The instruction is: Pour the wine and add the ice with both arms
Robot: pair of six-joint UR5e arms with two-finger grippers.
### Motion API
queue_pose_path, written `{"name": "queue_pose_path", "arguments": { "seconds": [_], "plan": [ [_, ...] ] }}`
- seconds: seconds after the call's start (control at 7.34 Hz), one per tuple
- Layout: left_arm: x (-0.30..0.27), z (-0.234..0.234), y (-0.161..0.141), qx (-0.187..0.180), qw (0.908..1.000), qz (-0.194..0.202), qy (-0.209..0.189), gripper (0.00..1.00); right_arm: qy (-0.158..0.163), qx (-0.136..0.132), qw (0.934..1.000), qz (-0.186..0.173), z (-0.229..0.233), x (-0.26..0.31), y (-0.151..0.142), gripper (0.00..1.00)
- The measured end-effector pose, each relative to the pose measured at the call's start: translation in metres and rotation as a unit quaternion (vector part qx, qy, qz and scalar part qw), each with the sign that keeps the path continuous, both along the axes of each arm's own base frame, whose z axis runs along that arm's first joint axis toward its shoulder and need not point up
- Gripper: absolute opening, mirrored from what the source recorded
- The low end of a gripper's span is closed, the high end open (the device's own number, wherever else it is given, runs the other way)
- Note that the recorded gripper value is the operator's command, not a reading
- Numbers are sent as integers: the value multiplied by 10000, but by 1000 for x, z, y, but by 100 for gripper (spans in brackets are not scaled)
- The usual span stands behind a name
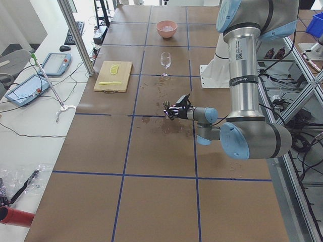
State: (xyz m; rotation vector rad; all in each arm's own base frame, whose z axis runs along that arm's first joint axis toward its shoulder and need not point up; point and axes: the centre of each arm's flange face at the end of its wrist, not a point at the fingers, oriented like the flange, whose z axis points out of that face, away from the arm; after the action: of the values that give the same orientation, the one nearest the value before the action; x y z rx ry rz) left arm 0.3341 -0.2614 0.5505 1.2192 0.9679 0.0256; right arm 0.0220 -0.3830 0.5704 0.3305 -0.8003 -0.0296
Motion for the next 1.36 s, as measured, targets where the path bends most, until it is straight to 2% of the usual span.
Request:
{"name": "queue_pose_path", "arguments": {
  "seconds": [0.27, 0.54, 1.36],
  "plan": [
    [16, 9, -6, -204, 9990, -319, 252, 0, -1, 2, 10000, -1, 0, 0, 0, 100],
    [17, 9, -9, -212, 9976, -531, 402, 0, -5, 7, 10000, -2, 0, 0, 0, 100],
    [32, 15, -10, -188, 9977, -554, 337, 0, -1, 8, 10000, 0, 0, 0, 0, 100]
  ]
}}
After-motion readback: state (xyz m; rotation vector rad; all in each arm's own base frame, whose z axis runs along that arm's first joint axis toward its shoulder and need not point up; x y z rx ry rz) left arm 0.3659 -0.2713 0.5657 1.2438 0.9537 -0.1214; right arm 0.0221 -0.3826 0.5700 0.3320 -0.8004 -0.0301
